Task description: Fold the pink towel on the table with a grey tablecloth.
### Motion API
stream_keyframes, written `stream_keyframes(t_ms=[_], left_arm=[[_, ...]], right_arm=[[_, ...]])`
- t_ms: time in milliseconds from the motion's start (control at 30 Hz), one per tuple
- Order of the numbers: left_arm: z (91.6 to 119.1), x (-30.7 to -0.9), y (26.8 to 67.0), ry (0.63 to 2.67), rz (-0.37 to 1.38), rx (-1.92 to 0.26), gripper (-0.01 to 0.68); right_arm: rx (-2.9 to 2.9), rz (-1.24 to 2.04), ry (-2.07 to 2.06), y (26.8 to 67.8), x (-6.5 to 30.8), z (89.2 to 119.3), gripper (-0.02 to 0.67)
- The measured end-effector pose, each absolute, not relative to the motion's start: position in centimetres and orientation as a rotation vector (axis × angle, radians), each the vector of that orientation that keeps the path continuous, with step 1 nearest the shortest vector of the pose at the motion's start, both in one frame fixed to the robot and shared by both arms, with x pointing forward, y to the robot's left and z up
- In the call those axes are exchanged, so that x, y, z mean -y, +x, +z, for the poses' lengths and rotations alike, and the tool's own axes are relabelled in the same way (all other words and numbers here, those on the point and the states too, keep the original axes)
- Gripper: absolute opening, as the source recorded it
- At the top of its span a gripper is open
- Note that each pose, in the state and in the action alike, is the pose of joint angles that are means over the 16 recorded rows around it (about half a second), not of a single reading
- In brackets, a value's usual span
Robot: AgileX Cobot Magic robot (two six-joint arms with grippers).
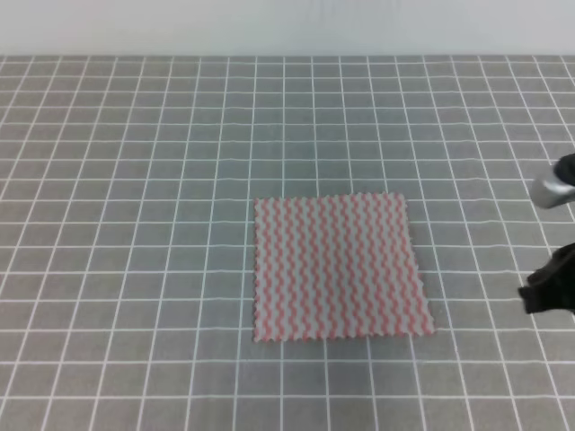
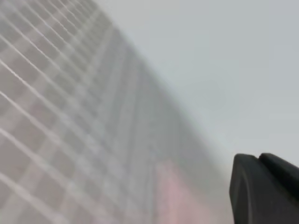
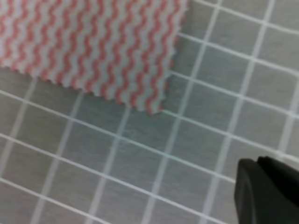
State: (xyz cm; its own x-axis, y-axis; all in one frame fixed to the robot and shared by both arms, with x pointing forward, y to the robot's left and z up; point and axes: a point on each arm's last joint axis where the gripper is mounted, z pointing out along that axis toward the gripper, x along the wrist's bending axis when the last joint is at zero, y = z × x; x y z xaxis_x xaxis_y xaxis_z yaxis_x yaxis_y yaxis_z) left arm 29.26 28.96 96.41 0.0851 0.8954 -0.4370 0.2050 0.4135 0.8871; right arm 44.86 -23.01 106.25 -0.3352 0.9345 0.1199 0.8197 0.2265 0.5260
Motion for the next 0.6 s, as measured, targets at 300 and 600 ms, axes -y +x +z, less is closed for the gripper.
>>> stream_keyframes(t_ms=[300,600], left_arm=[[97.7,-28.9,29.4,0.609,0.352,-1.468,0.0],[100.1,-27.8,30.2,0.855,0.336,-1.512,0.0]], right_arm=[[-2.37,0.749,1.794,47.4,20.8,102.7,-0.003],[-2.443,0.745,1.82,49.0,19.8,100.0,0.013]])
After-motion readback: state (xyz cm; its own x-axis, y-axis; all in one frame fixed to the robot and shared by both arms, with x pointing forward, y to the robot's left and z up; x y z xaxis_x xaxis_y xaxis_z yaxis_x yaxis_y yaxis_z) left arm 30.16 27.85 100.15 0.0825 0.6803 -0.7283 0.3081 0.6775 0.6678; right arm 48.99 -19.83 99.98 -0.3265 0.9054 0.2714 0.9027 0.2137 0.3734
